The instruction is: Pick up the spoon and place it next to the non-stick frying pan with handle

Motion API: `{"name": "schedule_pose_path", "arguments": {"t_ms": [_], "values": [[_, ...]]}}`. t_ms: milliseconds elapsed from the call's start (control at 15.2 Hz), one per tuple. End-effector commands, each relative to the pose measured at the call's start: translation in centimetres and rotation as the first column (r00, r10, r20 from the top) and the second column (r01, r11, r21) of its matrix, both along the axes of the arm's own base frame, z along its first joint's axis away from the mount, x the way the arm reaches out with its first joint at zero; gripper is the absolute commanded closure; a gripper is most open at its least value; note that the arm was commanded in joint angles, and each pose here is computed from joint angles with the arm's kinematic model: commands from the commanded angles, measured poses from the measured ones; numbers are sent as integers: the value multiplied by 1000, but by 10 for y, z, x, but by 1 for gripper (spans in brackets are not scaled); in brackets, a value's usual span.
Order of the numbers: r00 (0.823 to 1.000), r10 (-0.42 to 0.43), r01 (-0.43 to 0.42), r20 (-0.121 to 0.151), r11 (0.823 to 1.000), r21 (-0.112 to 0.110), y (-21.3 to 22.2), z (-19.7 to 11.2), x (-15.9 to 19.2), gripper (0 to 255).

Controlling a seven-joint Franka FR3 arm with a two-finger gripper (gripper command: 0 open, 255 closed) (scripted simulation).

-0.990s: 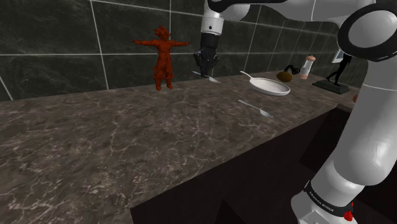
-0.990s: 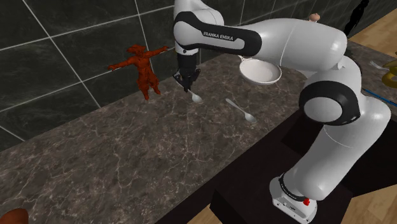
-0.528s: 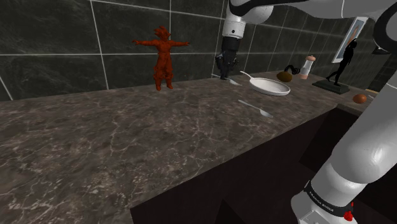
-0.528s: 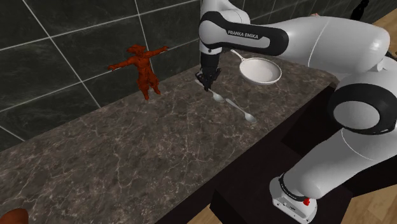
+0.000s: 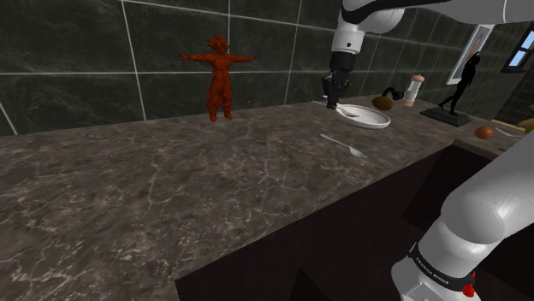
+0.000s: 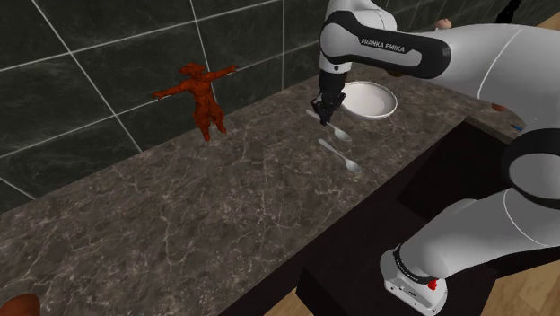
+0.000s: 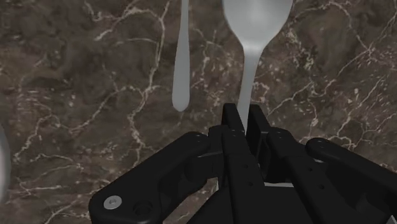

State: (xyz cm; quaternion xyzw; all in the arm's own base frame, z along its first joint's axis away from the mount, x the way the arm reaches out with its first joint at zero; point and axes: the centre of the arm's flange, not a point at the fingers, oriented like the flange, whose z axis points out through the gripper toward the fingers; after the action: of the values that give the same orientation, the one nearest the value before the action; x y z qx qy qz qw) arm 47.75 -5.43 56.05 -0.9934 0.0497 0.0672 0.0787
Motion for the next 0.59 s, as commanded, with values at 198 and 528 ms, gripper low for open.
{"name": "schedule_pose_path", "arguments": {"t_ms": [198,528], "values": [[1000,1,-1,0,1000,1,-50,-2,-44,255],[1000,1,-1,0,1000,1,-102,-2,-86,255]]}}
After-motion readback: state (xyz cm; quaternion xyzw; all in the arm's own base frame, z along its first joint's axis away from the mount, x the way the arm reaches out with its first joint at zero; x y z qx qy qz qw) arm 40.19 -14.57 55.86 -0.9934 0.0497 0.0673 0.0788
